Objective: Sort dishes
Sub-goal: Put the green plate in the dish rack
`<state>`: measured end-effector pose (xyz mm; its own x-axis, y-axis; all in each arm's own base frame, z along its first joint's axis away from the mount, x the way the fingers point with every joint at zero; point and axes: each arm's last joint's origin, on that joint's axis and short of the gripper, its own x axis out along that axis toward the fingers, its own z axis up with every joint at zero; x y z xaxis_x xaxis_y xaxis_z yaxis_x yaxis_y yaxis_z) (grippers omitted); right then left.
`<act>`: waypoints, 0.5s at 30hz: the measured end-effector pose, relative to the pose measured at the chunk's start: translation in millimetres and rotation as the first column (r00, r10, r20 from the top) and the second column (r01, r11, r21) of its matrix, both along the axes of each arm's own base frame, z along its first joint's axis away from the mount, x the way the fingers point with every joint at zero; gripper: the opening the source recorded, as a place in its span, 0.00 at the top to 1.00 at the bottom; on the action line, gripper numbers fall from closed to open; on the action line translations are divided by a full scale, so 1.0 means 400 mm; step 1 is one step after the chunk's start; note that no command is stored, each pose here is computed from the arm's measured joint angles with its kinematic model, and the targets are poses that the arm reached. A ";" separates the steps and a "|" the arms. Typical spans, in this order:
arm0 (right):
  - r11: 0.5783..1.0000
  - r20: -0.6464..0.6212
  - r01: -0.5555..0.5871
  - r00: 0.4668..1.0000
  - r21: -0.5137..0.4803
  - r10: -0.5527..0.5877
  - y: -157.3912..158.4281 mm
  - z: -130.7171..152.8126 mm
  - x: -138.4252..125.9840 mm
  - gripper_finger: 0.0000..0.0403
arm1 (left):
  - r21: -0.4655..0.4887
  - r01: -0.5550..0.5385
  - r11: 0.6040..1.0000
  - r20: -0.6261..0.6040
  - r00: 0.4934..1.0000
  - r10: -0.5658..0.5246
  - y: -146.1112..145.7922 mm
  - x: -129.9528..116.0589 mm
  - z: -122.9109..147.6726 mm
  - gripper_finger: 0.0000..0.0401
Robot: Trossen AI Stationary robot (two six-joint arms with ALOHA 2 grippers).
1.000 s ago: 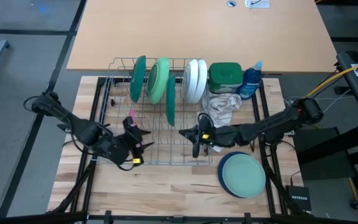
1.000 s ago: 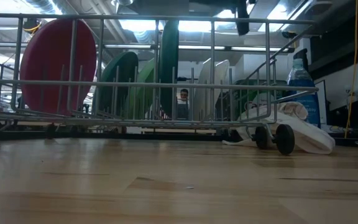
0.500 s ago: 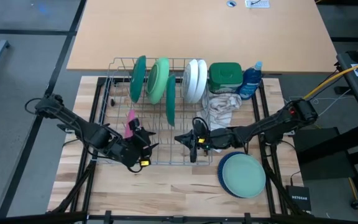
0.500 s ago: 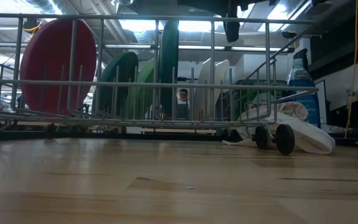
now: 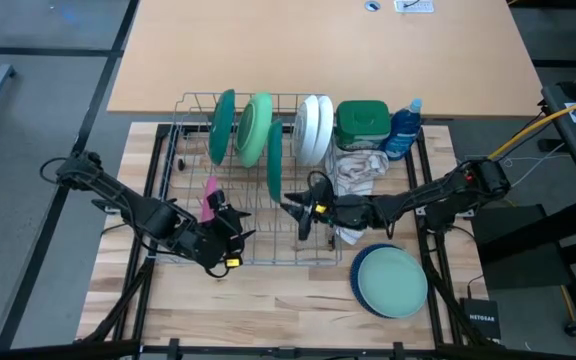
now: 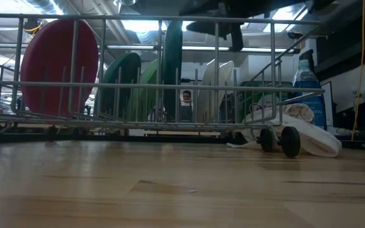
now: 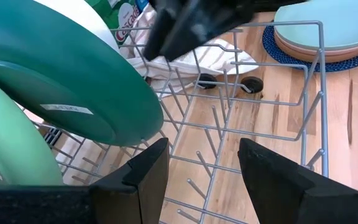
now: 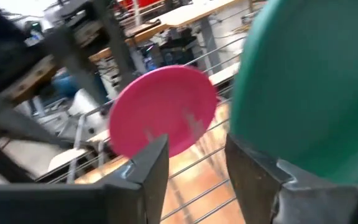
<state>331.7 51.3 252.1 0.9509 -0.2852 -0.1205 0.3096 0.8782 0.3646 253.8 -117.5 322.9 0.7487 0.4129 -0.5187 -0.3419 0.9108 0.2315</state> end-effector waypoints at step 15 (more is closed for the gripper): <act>0.998 0.016 0.017 1.000 0.064 -0.018 -0.044 0.000 0.007 0.57 | 0.006 0.004 1.000 -0.004 1.000 -0.004 0.000 0.000 0.000 0.54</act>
